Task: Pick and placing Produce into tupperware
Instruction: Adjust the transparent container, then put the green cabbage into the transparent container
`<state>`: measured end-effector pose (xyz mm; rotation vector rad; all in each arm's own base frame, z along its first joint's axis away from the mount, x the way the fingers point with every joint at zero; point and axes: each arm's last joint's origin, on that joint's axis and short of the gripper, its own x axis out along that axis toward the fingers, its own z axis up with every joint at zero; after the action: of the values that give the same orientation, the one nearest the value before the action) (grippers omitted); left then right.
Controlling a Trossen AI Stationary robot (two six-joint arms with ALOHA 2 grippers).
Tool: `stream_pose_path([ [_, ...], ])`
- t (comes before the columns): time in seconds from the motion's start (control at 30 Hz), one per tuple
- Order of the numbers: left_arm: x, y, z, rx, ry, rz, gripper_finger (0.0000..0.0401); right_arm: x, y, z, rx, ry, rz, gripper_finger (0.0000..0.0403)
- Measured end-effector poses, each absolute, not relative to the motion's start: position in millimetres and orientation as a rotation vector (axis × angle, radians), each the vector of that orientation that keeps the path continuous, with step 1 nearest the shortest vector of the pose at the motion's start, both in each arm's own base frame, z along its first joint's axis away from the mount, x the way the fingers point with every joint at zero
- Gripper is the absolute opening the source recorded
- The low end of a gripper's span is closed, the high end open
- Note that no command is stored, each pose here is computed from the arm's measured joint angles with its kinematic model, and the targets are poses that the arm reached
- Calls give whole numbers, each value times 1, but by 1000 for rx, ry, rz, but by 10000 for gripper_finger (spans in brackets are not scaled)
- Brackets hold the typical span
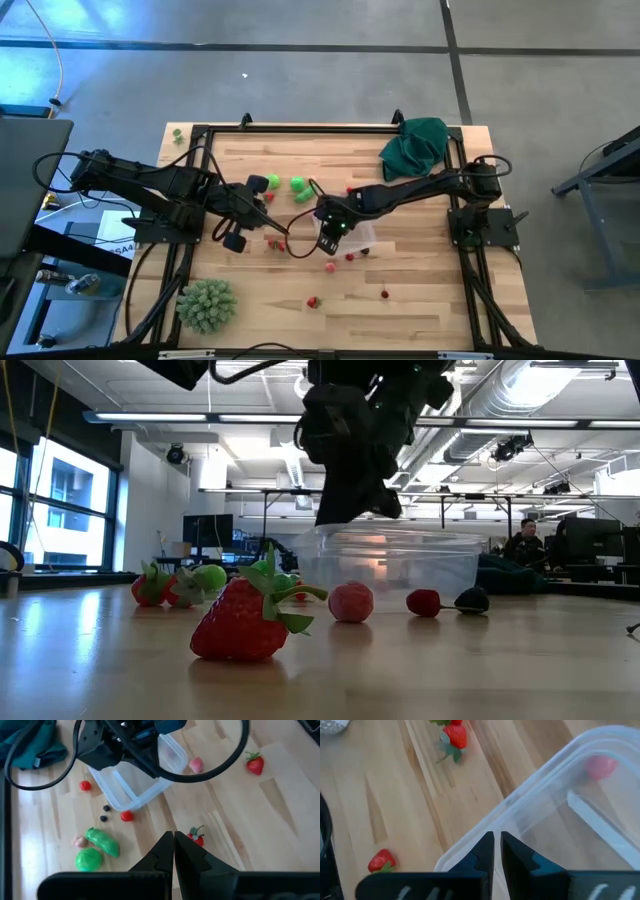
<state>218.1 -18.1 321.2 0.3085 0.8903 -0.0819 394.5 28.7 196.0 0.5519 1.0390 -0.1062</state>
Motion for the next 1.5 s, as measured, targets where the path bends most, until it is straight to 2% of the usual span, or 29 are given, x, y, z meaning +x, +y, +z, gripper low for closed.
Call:
stream_pose_path([
  [0.4,218,-17,321,335,895,-37,5,397,26,226,423,1097,-141,25],
  [0.63,206,-15,331,337,853,-17,5,397,22,277,257,1106,-212,25],
  [0.83,176,-10,353,320,728,92,5,390,17,331,119,1066,-314,25],
  [1.17,149,-5,368,299,627,166,5,348,9,396,50,1028,-479,25],
  [1.3,147,-3,365,256,668,193,5,320,7,414,91,973,-553,25],
  [1.5,153,23,352,113,809,336,5,282,12,424,172,896,-590,25],
])
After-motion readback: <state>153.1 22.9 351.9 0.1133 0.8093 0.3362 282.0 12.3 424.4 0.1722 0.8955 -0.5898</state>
